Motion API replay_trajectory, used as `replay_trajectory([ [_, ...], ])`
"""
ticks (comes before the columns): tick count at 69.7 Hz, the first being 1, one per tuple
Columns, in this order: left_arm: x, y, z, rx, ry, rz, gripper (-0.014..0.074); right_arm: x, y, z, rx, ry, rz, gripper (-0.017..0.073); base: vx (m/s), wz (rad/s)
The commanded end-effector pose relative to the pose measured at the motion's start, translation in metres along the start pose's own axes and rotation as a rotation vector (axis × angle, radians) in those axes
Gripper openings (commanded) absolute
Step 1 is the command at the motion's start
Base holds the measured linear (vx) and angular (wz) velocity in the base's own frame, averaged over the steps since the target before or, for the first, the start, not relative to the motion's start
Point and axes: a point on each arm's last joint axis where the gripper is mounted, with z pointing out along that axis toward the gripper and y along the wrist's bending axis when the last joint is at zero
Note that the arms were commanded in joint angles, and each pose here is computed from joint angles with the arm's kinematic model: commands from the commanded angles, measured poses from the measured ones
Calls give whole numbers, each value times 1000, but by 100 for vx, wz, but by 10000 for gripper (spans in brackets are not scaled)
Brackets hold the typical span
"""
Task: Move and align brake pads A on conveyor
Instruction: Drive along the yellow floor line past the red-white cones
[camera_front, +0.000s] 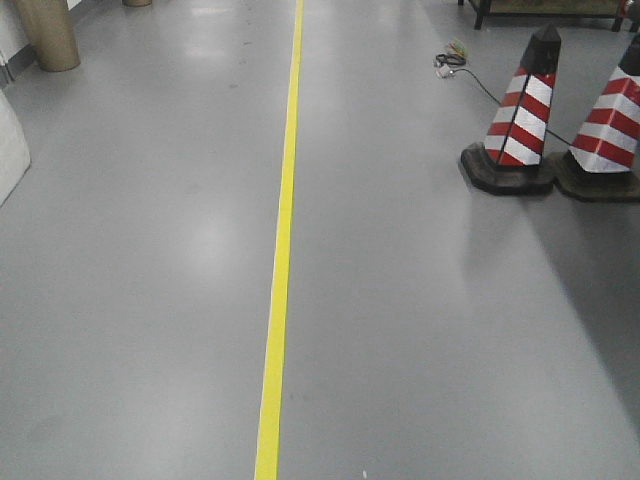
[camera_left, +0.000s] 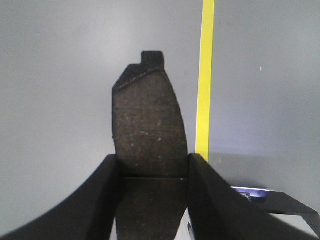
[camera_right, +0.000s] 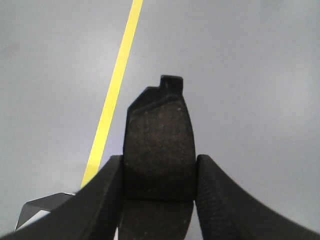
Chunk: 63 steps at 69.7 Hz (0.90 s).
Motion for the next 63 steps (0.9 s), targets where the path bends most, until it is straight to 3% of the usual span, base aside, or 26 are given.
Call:
replay_trajectory([
  [1,-7,0,-6,2,-50,-4,-6,-10,0,-7,0,-90,-10,-8,80,2],
  [63,-7,0,-6,2,-49,-4,-6,-9,0,-7,1,-86,-10,-8,79,-2],
])
